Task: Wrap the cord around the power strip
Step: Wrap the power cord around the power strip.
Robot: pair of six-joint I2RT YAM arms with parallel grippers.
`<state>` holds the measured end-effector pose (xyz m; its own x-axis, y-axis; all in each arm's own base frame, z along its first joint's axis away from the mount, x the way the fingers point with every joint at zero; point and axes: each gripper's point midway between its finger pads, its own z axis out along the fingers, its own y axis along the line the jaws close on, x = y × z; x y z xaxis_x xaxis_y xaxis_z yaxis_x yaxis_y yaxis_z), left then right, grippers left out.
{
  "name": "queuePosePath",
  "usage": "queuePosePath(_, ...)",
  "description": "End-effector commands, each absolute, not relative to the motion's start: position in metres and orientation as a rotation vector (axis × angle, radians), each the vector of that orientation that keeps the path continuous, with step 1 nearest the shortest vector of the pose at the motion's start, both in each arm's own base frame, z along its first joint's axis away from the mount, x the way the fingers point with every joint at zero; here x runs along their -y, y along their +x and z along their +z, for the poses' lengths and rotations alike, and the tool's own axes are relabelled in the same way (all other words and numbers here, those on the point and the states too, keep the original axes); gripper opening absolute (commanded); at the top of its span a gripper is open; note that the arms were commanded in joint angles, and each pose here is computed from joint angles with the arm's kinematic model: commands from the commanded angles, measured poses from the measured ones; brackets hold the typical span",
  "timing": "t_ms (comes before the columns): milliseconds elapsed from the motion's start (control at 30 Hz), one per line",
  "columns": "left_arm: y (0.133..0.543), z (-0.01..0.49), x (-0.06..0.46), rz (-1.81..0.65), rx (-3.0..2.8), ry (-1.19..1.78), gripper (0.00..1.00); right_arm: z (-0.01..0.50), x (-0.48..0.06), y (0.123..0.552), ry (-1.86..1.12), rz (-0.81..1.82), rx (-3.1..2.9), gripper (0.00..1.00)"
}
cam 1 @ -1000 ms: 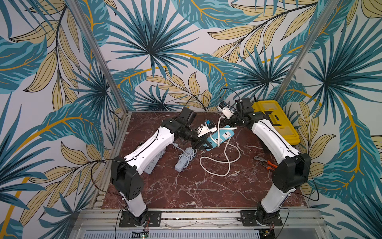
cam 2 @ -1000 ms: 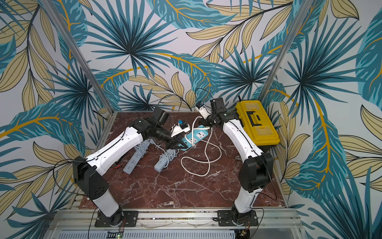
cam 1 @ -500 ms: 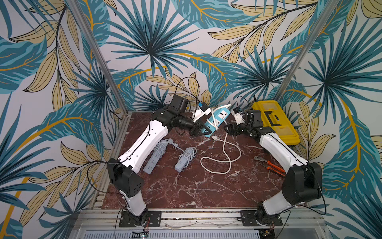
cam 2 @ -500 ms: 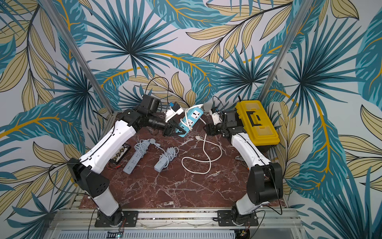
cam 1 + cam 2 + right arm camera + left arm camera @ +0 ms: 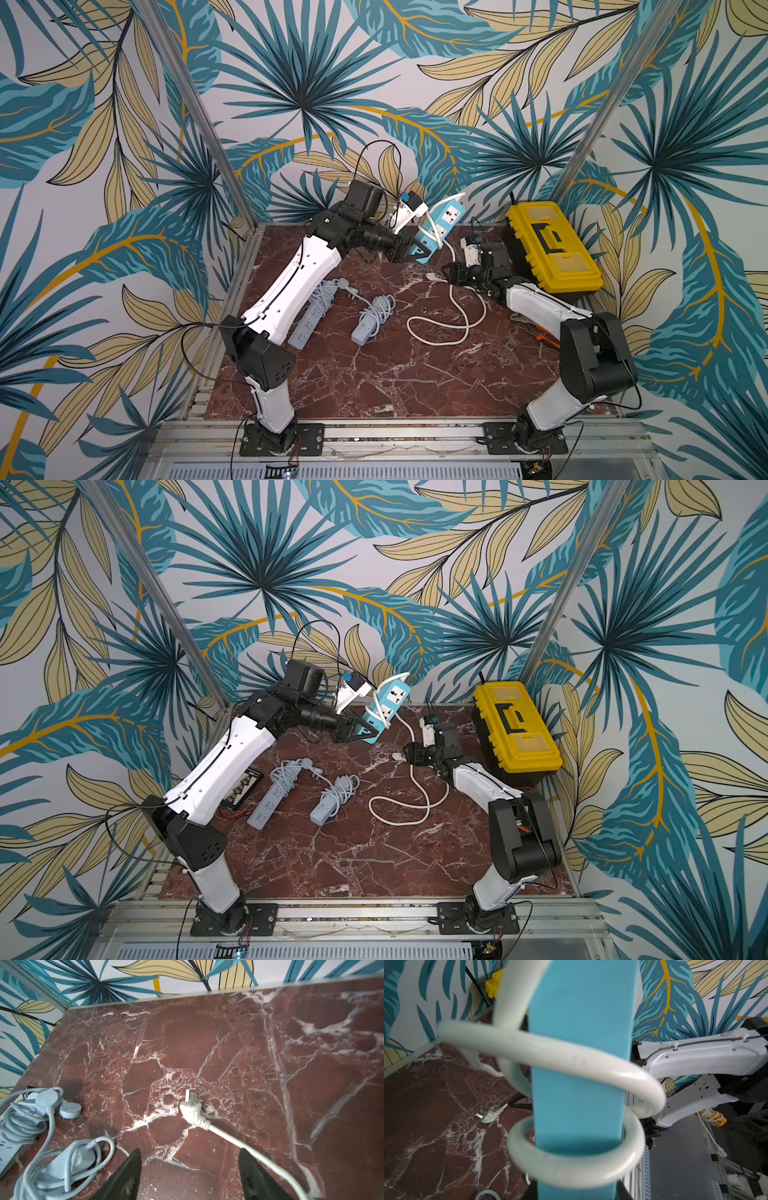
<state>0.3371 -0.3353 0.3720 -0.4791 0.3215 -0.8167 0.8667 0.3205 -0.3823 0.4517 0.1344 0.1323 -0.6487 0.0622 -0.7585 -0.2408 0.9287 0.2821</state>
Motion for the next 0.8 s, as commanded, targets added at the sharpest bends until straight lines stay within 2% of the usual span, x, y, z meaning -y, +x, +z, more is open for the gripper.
queuePosePath(0, 0.356, 0.407, 0.334, -1.071, -1.875, 0.978, 0.0, 0.123, -0.145, 0.462, -0.088, 0.406, -2.223, 0.57)
queuePosePath(133, 0.382, 0.416, 0.316, -0.981, -1.899, 0.864, 0.0, 0.123, -0.137, 0.461, -0.109, 0.318, -2.227, 0.16)
queuePosePath(267, 0.429, 0.395, 0.269, -0.816, -2.008, 0.662, 0.0, 0.156, -0.12, 0.441, -0.237, 0.149, -2.198, 0.0)
queuePosePath(500, 0.486, 0.351, 0.211, -0.536, -2.119, 0.503, 0.0, 0.177, -0.119, 0.37, -0.778, -0.206, -2.215, 0.0)
queuePosePath(767, 0.483, 0.282, 0.215, -0.28, -2.238, 0.717, 0.0, 0.256, -0.146, 0.338, -1.1, -0.315, -2.0, 0.0)
